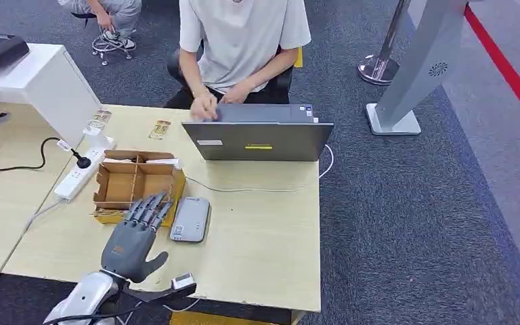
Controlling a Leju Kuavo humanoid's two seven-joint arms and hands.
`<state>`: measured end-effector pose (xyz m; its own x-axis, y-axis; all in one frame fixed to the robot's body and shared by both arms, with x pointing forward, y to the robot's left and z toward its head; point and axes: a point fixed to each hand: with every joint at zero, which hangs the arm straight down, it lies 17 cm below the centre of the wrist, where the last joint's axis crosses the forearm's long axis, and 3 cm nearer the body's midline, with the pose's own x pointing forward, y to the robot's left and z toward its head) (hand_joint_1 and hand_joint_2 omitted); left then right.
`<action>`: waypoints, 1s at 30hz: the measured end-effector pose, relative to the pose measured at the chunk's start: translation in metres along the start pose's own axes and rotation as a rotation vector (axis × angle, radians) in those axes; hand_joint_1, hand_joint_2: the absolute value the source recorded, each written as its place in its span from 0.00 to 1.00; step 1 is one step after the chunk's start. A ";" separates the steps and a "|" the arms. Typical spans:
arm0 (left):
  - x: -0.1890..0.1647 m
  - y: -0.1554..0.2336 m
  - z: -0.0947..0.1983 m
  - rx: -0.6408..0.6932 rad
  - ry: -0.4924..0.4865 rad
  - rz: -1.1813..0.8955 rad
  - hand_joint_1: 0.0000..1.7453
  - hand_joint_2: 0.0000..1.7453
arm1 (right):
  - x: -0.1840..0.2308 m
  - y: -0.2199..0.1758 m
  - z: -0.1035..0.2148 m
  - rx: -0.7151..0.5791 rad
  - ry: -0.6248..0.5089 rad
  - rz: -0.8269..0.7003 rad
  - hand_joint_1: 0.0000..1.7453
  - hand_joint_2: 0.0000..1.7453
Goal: Pass the card to the sensor for recognition and then transmit it.
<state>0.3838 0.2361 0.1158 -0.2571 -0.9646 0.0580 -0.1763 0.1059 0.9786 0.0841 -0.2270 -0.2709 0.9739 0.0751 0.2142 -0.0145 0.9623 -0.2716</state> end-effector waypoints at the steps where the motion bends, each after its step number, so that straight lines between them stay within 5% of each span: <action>1: -0.007 -0.001 0.001 -0.003 0.018 -0.007 0.00 1.00 | 0.000 0.000 0.000 0.001 -0.001 0.002 0.00 1.00; 15: -0.073 -0.007 -0.001 0.031 0.137 -0.090 0.00 1.00 | 0.000 0.002 0.000 0.009 -0.001 0.033 0.00 1.00; 30: -0.069 -0.008 -0.028 0.090 0.133 -0.080 0.00 1.00 | 0.005 0.007 0.001 0.033 -0.026 0.057 0.00 1.00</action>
<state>0.4295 0.2952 0.1100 -0.1123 -0.9936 0.0124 -0.2774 0.0434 0.9598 0.0882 -0.2201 -0.2707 0.9649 0.1370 0.2240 -0.0782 0.9643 -0.2529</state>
